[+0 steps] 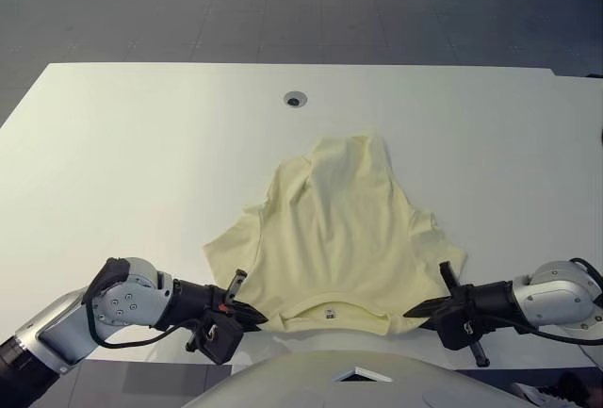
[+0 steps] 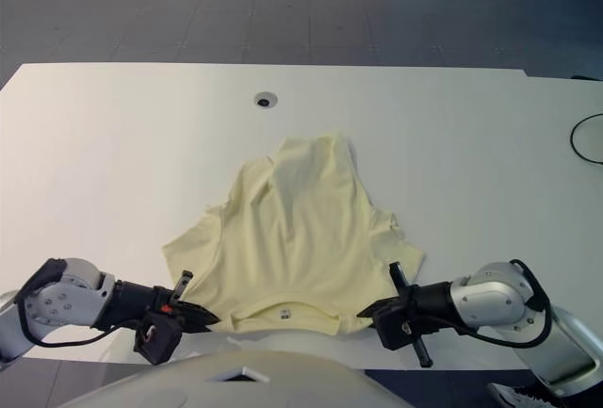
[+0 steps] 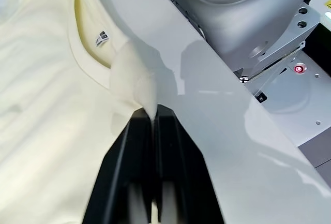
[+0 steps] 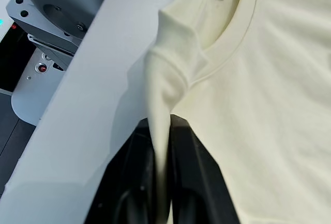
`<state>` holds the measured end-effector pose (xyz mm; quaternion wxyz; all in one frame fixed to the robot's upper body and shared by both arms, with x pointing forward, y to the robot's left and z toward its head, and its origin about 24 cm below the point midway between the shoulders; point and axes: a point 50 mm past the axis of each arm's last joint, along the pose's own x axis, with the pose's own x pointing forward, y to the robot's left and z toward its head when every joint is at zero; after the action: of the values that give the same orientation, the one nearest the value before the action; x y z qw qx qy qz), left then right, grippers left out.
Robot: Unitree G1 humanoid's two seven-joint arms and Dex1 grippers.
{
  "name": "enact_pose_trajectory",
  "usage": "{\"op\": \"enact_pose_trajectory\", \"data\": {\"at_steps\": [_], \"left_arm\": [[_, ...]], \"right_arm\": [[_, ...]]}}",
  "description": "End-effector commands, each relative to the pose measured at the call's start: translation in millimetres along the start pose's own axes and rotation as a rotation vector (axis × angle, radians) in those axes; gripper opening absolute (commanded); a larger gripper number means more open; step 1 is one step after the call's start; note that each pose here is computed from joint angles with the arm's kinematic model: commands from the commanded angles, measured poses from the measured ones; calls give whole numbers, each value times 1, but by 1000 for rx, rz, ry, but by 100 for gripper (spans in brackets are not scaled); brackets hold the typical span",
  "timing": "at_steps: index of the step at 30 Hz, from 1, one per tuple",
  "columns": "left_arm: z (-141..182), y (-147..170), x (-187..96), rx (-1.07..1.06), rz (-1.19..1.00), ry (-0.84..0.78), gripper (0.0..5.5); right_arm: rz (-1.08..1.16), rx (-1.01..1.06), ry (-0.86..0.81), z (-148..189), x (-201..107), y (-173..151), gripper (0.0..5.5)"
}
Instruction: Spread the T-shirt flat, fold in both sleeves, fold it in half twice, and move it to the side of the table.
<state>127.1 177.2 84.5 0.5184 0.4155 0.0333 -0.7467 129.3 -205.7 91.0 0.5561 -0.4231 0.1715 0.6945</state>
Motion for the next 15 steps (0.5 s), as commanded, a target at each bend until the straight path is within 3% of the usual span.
{"op": "enact_pose_trajectory", "data": {"at_steps": [1, 15], "left_arm": [[6, 0, -9, -13, 21, 6, 56], [7, 6, -31, -71, 86, 4, 289]], "right_arm": [[-52, -12, 26, 1, -9, -5, 117], [-94, 47, -6, 15, -34, 1, 340]]}}
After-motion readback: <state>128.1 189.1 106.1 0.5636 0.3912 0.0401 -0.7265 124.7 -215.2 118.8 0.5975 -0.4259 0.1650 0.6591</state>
